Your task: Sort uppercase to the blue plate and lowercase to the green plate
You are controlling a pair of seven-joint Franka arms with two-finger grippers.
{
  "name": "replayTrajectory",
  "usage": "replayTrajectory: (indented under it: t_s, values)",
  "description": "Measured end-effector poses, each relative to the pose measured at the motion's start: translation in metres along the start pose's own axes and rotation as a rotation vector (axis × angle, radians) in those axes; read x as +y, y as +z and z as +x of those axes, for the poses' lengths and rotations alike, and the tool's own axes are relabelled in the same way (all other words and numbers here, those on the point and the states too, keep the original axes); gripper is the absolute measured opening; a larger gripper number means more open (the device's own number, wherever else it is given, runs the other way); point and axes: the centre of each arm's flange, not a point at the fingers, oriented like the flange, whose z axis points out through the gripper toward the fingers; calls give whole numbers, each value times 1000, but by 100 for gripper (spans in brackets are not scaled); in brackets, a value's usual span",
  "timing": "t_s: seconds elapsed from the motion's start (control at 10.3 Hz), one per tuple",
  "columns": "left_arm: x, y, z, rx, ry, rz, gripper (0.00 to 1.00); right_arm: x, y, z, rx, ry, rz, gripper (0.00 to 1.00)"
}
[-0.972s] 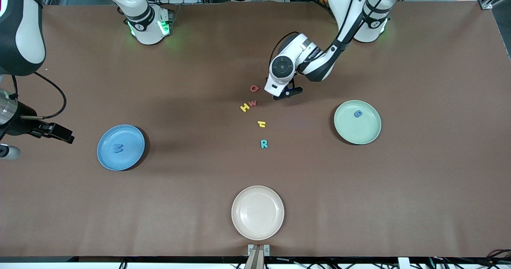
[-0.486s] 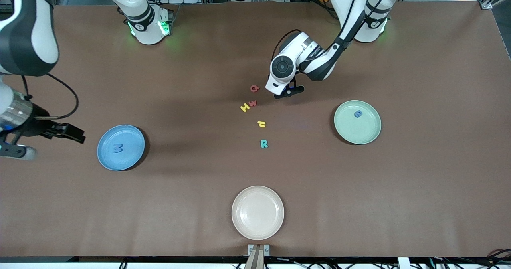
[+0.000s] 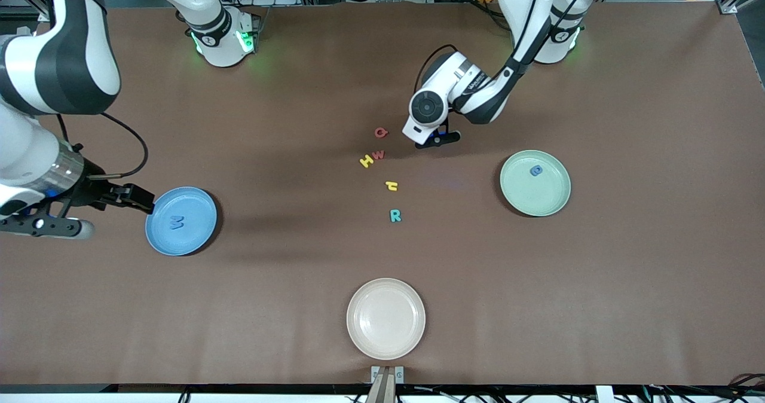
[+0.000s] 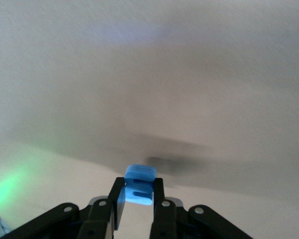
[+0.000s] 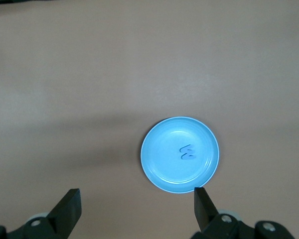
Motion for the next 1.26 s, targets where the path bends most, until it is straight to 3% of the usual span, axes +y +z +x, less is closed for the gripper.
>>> replayTrajectory:
  t_s: [0.29, 0.49, 0.97, 1.26]
  values:
    - [-22, 3, 20, -24, 32, 33, 27, 19, -40, 3, 73, -14, 5, 100]
    - [-38, 3, 32, -38, 54, 60, 27, 54, -65, -4, 93, -59, 5, 100]
    - [-70, 7, 49, -57, 79, 174, 27, 35, -65, -12, 59, -100, 45, 100]
    - [-88, 4, 52, -88, 96, 237, 27, -18, -26, -20, -4, -141, 48, 100]
